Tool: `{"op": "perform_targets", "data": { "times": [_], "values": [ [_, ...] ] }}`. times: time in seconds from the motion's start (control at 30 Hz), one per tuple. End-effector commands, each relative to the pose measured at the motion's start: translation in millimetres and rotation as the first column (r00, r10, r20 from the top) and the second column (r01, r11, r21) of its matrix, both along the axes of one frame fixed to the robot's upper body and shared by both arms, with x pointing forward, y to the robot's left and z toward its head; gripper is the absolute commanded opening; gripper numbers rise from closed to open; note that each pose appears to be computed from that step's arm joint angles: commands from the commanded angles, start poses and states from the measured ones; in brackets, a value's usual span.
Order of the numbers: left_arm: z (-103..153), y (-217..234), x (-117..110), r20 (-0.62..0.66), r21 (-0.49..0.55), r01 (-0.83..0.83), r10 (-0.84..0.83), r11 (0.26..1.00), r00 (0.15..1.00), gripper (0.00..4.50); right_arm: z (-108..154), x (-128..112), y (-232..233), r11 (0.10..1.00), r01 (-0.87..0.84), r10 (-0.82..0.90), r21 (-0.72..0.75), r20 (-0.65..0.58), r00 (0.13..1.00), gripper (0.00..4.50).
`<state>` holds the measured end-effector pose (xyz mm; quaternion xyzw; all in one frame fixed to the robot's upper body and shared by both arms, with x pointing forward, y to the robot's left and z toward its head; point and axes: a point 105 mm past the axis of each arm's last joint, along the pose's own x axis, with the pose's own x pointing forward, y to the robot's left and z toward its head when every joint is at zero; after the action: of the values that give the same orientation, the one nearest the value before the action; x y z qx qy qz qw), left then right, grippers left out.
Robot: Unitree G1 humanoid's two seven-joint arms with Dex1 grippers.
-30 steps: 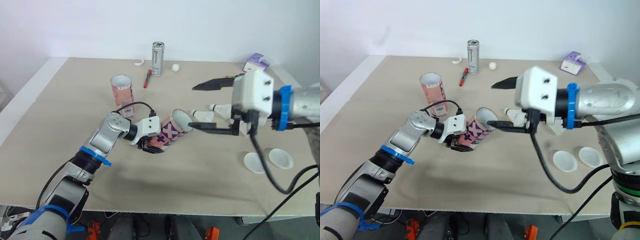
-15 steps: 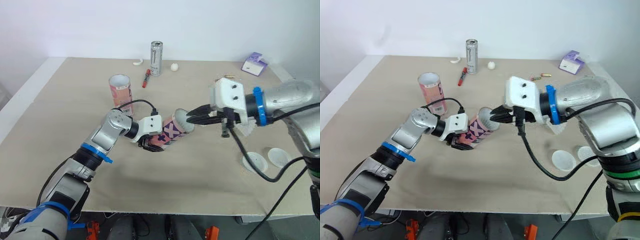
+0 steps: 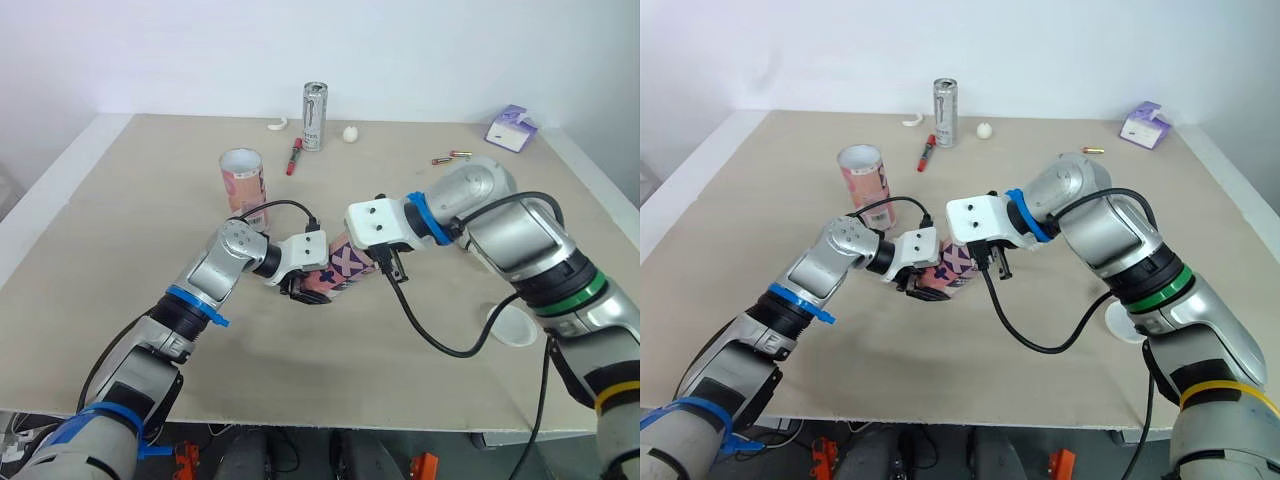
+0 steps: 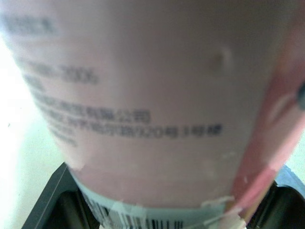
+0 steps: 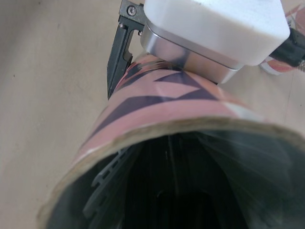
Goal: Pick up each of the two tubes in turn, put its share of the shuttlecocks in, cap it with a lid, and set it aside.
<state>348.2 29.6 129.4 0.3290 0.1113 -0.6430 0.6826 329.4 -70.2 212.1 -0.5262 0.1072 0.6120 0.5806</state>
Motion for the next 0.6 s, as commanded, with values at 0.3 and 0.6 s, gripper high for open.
{"op": "perform_targets", "data": {
  "times": [0.3,0.6],
  "values": [
    [11.0,-9.4,-2.7,0.029,-0.023,0.038,-0.037,0.999,0.999,3.19,-36.1,0.7,16.7,0.993,-0.047,0.032,-0.106,-0.135,0.990,0.04],
    [0.7,-1.9,0.3,0.009,-0.023,0.003,-0.003,1.000,1.000,3.19,36.1,-4.1,-2.0,0.996,0.001,0.008,0.085,-0.113,0.994,0.04]
  ]
}}
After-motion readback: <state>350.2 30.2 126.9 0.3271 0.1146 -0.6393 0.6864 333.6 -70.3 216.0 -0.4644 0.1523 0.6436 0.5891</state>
